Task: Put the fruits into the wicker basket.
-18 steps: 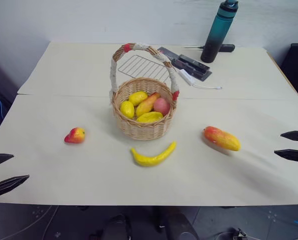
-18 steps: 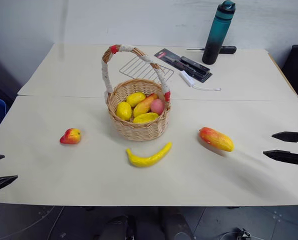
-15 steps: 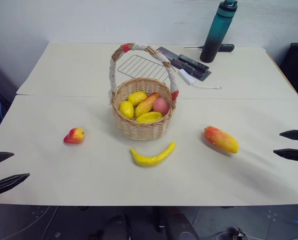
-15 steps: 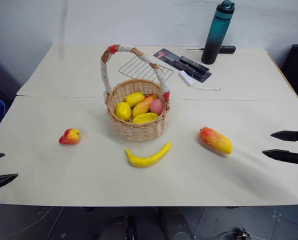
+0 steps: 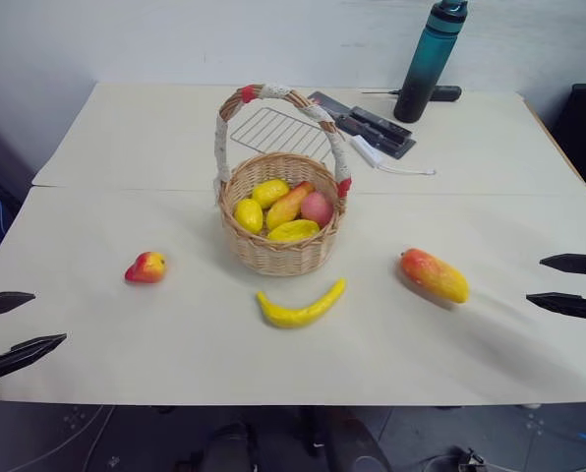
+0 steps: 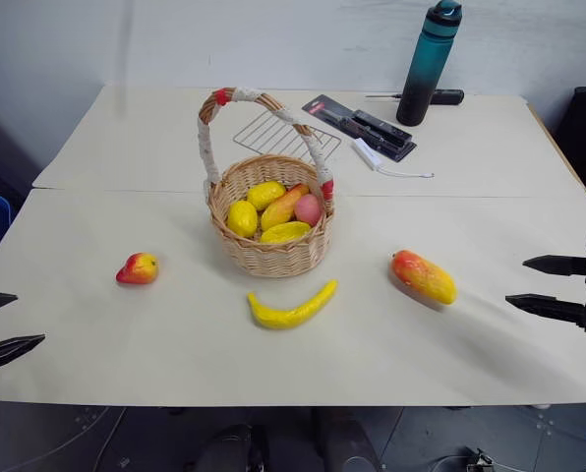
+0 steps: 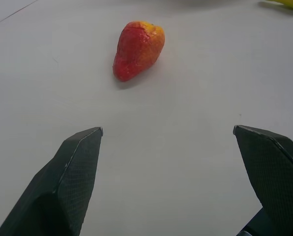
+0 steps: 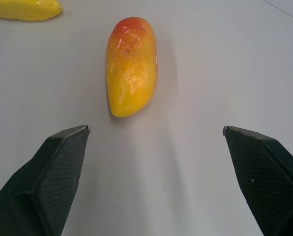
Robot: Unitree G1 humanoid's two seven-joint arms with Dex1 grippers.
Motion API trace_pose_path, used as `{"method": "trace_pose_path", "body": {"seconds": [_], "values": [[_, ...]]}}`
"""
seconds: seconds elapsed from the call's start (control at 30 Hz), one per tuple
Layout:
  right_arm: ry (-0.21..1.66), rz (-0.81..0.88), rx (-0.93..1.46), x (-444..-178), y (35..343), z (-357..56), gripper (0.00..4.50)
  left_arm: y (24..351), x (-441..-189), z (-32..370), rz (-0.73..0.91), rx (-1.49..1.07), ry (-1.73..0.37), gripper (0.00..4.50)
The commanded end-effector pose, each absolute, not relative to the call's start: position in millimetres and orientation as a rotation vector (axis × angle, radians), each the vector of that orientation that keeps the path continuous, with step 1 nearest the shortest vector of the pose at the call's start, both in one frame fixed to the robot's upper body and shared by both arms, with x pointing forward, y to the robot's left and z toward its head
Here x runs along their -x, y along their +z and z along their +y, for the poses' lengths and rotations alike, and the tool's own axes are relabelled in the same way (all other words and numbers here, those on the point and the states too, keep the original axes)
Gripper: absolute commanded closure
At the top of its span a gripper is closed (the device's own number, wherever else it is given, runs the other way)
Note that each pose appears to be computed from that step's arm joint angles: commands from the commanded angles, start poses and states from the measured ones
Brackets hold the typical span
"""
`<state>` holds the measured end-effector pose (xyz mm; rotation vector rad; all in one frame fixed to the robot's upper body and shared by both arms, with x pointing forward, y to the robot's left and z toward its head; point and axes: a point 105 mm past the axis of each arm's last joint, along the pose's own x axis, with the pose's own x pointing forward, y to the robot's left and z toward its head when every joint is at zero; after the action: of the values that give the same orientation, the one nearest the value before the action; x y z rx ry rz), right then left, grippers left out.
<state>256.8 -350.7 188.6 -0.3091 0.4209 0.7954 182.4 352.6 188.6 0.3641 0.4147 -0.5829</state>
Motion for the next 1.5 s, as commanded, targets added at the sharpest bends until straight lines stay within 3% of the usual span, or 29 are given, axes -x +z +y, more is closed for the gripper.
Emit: {"method": "trace_pose_path", "body": {"seconds": [0.03,0.23,0.37,0.57,0.73,1.1,1.33,1.5], "values": [[0.757,0.351,0.379,-260.2,197.8,-353.3,0.00,198.2,-186.0,355.6,0.382,-0.396,-0.561,0.01],[0.822,0.292,0.428,-266.5,216.0,-331.8,0.00,211.2,-197.2,338.4,0.313,-0.384,-0.609,0.01],[0.972,0.187,0.498,-265.8,238.7,-283.9,0.00,208.7,-216.0,329.5,0.346,-0.511,-0.675,0.01],[1.297,0.000,0.503,-236.8,275.0,-193.0,0.00,192.0,-266.2,314.9,0.365,-0.698,-0.711,0.01],[1.467,-0.047,0.491,-214.5,282.5,-152.8,0.00,184.9,-290.0,302.5,0.343,-0.705,-0.749,0.01],[1.402,-0.115,0.427,-218.6,282.6,-141.9,0.00,151.1,-334.2,290.5,0.419,-0.736,-0.758,0.01],[1.340,-0.118,0.404,-221.9,283.9,-150.0,0.00,151.3,-331.5,276.6,0.398,-0.677,-0.844,2.15],[1.289,-0.096,0.367,-218.9,281.2,-161.4,0.00,165.1,-289.6,251.5,0.435,-0.629,-1.048,2.34]]}}
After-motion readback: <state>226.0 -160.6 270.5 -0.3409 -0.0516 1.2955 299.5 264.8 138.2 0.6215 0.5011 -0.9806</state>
